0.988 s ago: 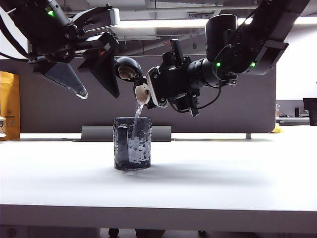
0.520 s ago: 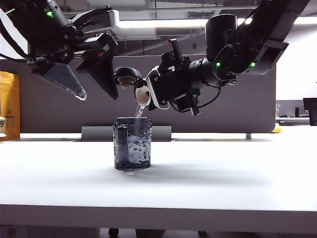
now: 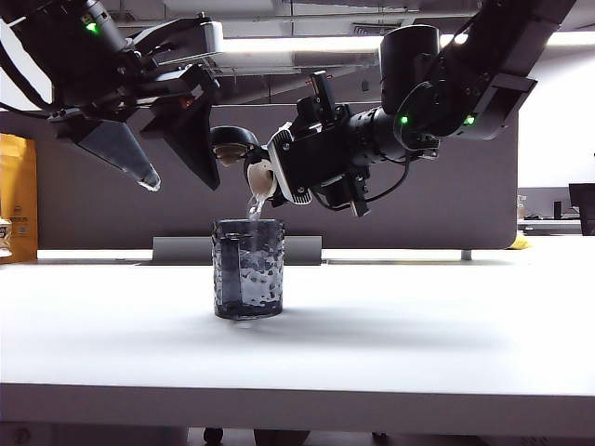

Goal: Pick up the black thermos, pour some water into the cup, then place the black thermos back on the table.

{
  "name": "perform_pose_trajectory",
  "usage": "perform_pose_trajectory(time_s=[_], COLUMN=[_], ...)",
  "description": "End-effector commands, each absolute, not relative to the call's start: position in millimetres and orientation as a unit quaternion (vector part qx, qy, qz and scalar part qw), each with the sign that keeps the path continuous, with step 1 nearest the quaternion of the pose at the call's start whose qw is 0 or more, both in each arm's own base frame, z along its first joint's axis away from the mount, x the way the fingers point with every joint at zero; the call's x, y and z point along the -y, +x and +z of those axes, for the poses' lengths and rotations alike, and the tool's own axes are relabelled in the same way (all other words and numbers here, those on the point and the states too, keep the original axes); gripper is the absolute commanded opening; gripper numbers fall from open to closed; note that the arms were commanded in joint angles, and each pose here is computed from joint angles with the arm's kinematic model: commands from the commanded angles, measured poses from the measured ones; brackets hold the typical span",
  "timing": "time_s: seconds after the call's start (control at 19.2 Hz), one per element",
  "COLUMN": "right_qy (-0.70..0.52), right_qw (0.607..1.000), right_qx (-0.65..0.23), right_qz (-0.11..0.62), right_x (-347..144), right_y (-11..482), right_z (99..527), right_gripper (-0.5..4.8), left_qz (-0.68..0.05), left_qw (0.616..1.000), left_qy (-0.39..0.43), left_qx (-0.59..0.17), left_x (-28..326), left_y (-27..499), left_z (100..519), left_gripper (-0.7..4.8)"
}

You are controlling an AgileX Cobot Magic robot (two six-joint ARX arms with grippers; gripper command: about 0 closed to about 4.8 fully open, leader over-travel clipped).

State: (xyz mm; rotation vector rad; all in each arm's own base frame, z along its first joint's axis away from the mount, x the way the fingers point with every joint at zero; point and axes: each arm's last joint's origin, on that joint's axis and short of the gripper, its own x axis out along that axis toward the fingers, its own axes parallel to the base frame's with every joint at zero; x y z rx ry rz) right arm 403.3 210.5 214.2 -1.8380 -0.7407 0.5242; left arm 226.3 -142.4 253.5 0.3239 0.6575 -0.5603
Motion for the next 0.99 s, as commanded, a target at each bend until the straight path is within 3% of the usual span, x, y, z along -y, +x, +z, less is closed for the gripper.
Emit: perform_pose_trajectory(time_s=[0.05, 0.42, 0.78, 0.99], right_qy=[-0.762, -0.759, -0.632, -0.404], right_qw=[0.522, 0.527, 0.688, 0.861], right_qx=[0.334, 0.331, 0.26, 0.158], right_qz=[0.189, 0.192, 0.244, 0.265], right_x=[-213, -213, -212, -209], right_y=[401, 401, 402, 402], right_z=[228, 228, 227, 231], right_gripper=[0.22, 0.32, 0.32, 0.32], left_qz=[-0.27, -0.27, -0.253, -0.243], left_qw=[0.895, 0.892, 0.9, 0.93], left_qy=[0.159, 0.161, 0.175, 0.153], left_qx=[-0.317, -0.324, -0.309, -0.227], left_x=[142, 142, 139, 126], left_y=[226, 225, 223, 205], left_z=[255, 254, 260, 303], left_gripper=[4.79, 4.79, 4.79, 4.79])
